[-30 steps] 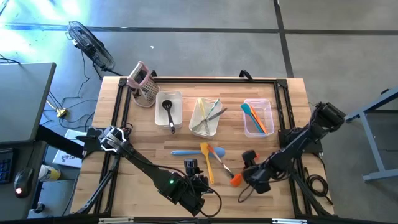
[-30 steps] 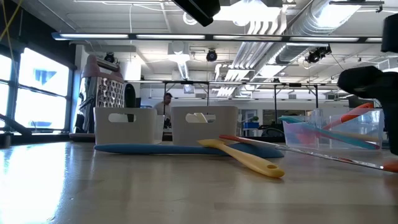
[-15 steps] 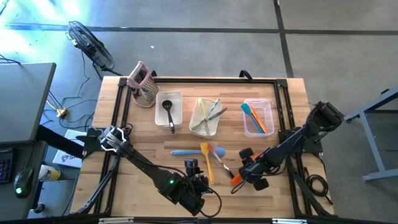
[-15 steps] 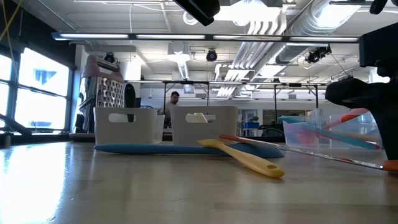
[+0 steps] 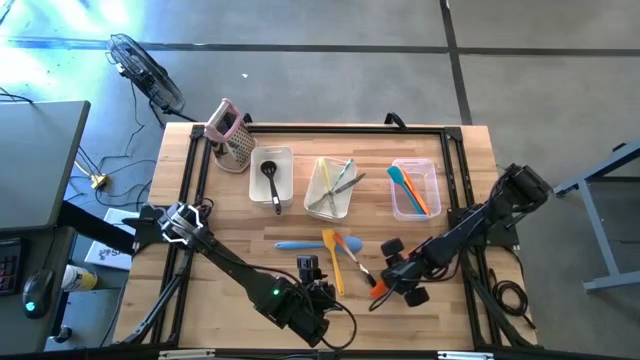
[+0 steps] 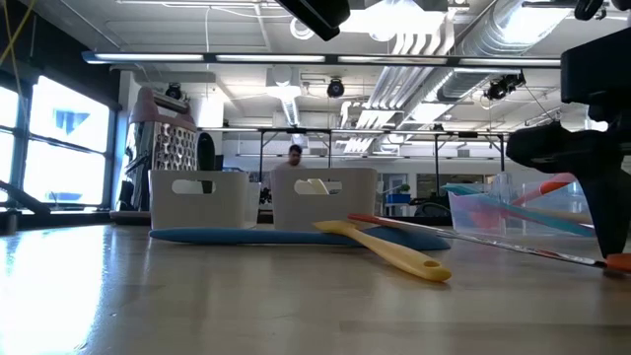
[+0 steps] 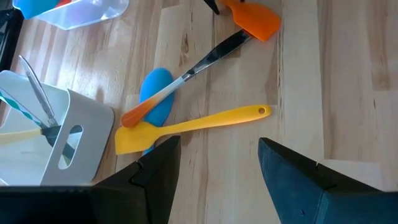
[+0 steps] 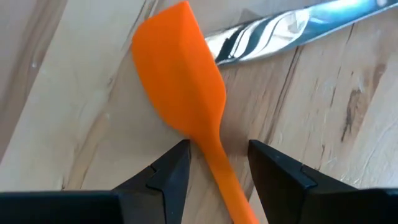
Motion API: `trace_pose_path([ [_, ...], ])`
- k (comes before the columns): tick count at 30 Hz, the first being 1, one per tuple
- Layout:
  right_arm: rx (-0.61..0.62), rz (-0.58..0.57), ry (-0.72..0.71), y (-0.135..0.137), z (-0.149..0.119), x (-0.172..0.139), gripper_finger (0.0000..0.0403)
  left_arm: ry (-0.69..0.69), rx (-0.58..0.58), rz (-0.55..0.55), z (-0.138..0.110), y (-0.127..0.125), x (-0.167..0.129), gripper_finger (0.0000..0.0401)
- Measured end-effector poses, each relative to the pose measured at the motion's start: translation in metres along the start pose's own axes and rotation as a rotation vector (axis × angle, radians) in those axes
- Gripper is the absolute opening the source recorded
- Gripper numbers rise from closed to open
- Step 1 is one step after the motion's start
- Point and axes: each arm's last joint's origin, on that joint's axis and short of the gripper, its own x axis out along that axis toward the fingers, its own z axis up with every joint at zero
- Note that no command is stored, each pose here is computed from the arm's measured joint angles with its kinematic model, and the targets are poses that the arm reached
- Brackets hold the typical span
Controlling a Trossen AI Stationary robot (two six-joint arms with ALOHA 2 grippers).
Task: Pick & Place Kitchen Items
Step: Put the orange spatula into the transparent bin
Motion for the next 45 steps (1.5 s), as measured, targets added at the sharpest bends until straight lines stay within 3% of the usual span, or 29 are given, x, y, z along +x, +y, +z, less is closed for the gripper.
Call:
trace_pose_path([
  [11,0.019,0.008,-0.003,0.0003,0.0021,0.0089,0.0151,-0.005,-0.008,-0.004,0.0006,-0.0004,0.0000,0.0209],
  [26,0.114,0.024,0.004,-0.0002,0.0017,0.0096,0.0015,-0.014,-0.020,-0.018,0.0020,-0.0013,0.0000,0.0209],
  [45,0.163,0.027,-0.028,0.0072,0.0027,0.0091,0.0015,-0.002,-0.041,-0.042,0.0016,-0.0021,0.0000,0.0209],
])
